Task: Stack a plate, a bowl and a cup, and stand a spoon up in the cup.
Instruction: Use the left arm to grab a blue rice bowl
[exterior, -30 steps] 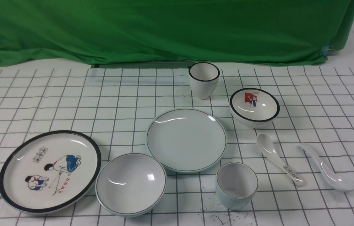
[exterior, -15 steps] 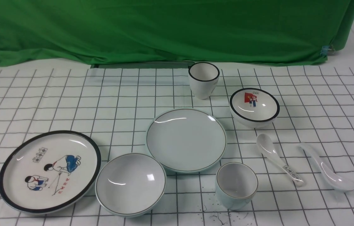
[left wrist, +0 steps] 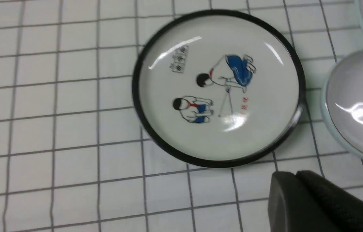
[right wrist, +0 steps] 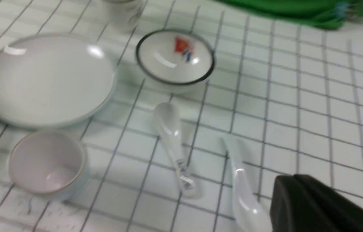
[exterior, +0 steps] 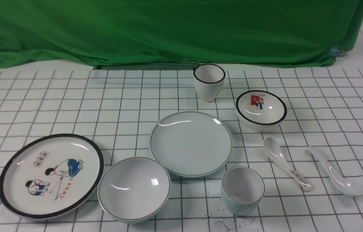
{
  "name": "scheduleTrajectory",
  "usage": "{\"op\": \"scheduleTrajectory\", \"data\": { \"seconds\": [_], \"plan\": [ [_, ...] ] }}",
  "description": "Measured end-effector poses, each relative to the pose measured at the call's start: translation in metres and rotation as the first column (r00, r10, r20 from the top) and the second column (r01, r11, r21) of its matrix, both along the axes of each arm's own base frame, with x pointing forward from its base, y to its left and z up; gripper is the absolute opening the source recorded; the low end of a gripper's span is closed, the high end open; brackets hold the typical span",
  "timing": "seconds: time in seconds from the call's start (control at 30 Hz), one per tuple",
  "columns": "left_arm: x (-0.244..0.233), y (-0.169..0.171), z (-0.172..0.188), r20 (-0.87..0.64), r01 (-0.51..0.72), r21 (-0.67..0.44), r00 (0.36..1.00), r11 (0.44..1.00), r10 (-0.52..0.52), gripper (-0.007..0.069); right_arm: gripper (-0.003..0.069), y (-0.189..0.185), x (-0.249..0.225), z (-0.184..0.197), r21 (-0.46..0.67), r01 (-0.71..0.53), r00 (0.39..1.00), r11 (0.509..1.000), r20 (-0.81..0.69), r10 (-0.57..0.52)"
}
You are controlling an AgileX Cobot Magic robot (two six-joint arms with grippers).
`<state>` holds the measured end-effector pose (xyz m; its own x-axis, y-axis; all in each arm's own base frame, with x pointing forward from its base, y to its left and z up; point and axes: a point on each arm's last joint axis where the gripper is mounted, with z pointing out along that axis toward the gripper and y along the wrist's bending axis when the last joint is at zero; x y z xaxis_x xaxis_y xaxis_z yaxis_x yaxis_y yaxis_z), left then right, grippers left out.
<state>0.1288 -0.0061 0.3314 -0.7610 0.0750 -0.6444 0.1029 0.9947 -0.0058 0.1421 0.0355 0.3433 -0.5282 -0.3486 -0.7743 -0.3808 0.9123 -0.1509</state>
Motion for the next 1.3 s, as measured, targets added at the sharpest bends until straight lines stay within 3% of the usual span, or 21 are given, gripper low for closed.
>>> {"op": "scheduleTrajectory", "data": {
  "seconds": [0.07, 0.13, 0.3, 0.43, 0.53, 0.57, 0.6, 0.67, 0.8, 1.07, 1.2, 1.3],
  "plan": [
    [0.009, -0.007, -0.002, -0.042, 0.058, 0.003, 0.997, 0.998, -0.058, -0.0027, 0.0015, 0.008, 0.005, 0.001, -0.029, -0.06, 0.996, 0.998, -0.065, 0.058],
    [0.024, -0.025, -0.014, -0.135, 0.167, 0.003, 0.977, 0.986, -0.165, -0.0014, 0.0015, 0.03, 0.017, -0.001, -0.076, -0.196, 0.966, 0.978, -0.184, 0.179],
    [0.049, -0.054, -0.042, -0.284, 0.29, -0.002, 0.917, 0.957, -0.279, 0.0048, 0.0015, 0.063, 0.025, -0.014, -0.105, -0.36, 0.893, 0.927, -0.326, 0.31],
    [0.067, -0.072, -0.063, -0.34, 0.321, -0.01, 0.89, 0.947, -0.305, 0.0139, 0.0015, 0.075, 0.029, -0.022, -0.112, -0.405, 0.866, 0.907, -0.365, 0.341],
    [0.091, -0.087, -0.087, -0.345, 0.309, -0.022, 0.89, 0.951, -0.298, 0.0288, 0.0016, 0.076, 0.031, -0.025, -0.124, -0.422, 0.858, 0.898, -0.375, 0.351],
    [0.091, -0.088, -0.087, -0.339, 0.309, -0.023, 0.892, 0.951, -0.298, 0.0288, 0.0017, 0.076, 0.031, -0.025, -0.124, -0.422, 0.858, 0.898, -0.375, 0.351],
    [0.101, -0.092, -0.099, -0.345, 0.302, -0.022, 0.893, 0.953, -0.291, 0.0358, 0.0019, 0.076, 0.031, -0.025, -0.126, -0.424, 0.857, 0.897, -0.375, 0.353],
    [0.112, -0.095, -0.11, -0.349, 0.281, -0.025, 0.897, 0.959, -0.272, 0.0421, 0.0022, 0.076, 0.031, -0.025, -0.127, -0.424, 0.857, 0.897, -0.375, 0.352],
    [0.132, -0.103, -0.128, -0.394, 0.26, -0.02, 0.886, 0.965, -0.246, 0.048, 0.0028, 0.076, 0.031, -0.025, -0.128, -0.426, 0.857, 0.896, -0.375, 0.354],
    [0.165, -0.115, -0.142, -0.407, 0.26, -0.01, 0.881, 0.966, -0.241, 0.0445, 0.0033, 0.076, 0.031, -0.025, -0.138, -0.44, 0.855, 0.887, -0.365, 0.368],
    [0.169, -0.117, -0.15, -0.418, 0.26, -0.006, 0.877, 0.966, -0.238, 0.0352, 0.0038, 0.077, 0.033, -0.024, -0.143, -0.438, 0.861, 0.887, -0.349, 0.369],
    [0.17, -0.117, -0.151, -0.41, 0.259, -0.005, 0.88, 0.966, -0.238, 0.0202, 0.0041, 0.077, 0.033, -0.024, -0.149, -0.437, 0.864, 0.887, -0.342, 0.369]
  ]
}}
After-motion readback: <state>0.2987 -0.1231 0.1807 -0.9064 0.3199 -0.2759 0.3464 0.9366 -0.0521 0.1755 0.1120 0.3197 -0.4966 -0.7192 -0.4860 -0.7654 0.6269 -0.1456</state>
